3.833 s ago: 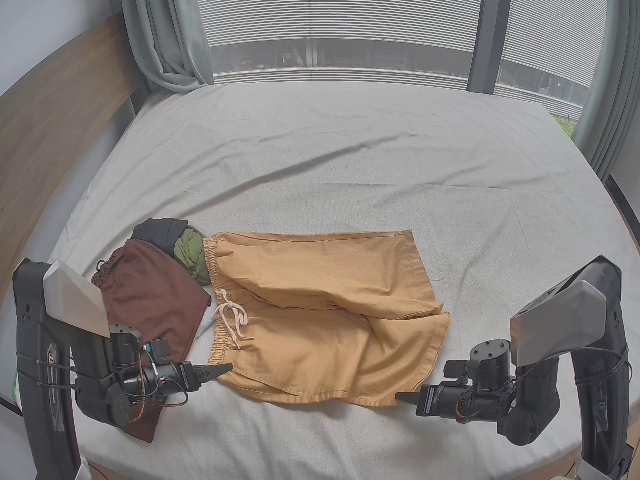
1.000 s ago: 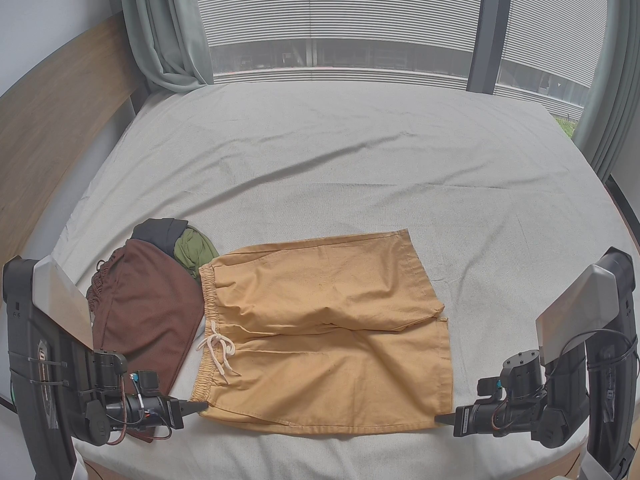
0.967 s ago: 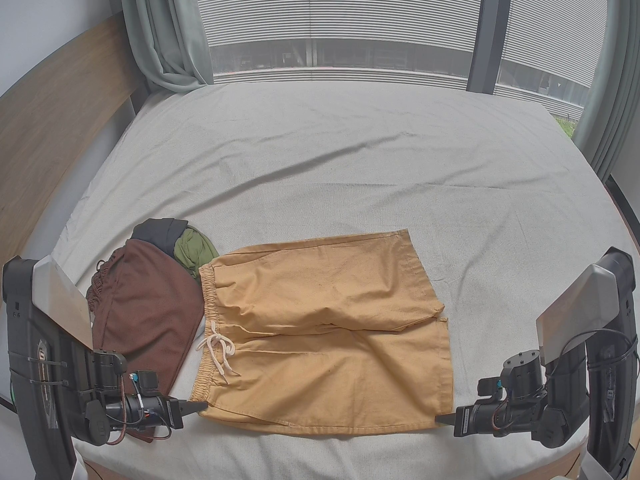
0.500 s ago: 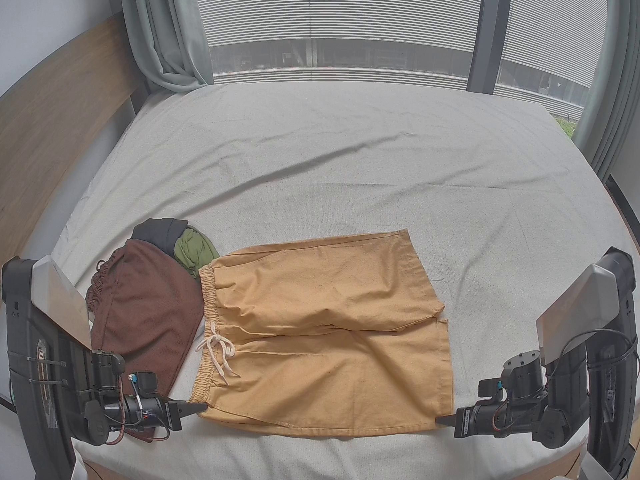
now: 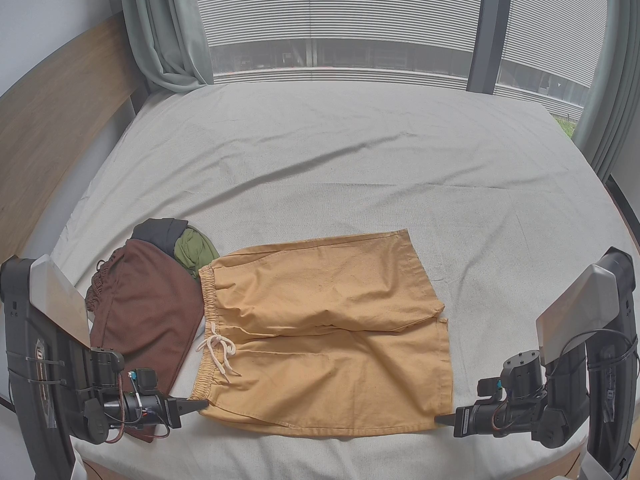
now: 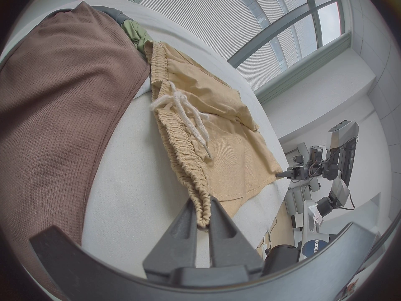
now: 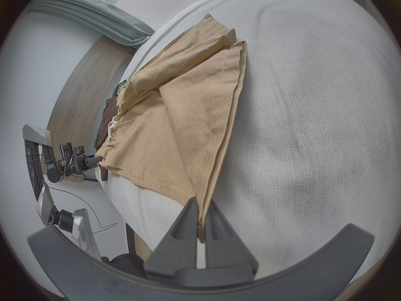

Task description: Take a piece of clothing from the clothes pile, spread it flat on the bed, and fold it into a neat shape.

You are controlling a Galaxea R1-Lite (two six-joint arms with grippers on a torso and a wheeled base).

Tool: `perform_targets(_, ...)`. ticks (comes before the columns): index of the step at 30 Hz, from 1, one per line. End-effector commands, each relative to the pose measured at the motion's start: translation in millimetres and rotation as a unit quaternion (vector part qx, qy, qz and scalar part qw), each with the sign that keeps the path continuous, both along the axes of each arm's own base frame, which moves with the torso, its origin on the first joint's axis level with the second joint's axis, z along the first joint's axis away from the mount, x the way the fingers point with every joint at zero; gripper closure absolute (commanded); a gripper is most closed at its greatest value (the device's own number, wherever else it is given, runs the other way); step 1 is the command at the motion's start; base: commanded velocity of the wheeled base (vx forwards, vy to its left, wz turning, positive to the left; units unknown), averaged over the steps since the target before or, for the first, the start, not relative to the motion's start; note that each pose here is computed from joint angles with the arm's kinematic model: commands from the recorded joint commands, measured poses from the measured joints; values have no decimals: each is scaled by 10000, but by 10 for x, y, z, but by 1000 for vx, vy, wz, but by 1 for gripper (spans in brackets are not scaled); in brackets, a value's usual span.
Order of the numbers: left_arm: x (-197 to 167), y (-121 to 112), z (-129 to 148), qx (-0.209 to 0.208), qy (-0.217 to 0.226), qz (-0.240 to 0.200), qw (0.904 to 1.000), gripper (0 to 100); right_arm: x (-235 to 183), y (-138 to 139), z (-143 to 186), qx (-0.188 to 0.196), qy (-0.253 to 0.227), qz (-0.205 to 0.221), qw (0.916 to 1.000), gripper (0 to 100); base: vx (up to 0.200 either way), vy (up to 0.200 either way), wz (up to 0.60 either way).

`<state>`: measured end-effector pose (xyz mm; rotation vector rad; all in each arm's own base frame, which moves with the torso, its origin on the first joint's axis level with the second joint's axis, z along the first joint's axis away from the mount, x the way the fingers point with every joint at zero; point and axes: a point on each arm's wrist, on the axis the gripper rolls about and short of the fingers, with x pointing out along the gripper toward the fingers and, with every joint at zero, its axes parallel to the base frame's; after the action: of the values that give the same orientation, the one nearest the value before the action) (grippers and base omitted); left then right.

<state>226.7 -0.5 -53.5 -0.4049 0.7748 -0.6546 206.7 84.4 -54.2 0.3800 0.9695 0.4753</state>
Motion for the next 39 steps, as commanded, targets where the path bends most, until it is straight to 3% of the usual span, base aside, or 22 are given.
perform_targets(1, 42, -10, 121, -42, -251, -7, 9997, 100, 46, 6, 106, 113, -252, -23, 9996, 100, 0, 0, 0)
perform_targets(16, 259, -64, 408, -462, -672, 136, 9966, 100, 129, 36, 398, 490, -828, -46, 9953, 100, 0, 0, 0)
perform_targets(26, 318, -117, 577, -849, -628, 283, 9940, 100, 158, 64, 559, 782, -1040, -130, 9914, 100, 0, 0, 0)
perform_targets(39, 387, -92, 597, -862, -756, 336, 9928, 100, 232, 81, 707, 1143, -1210, -300, 9856, 100, 0, 0, 0)
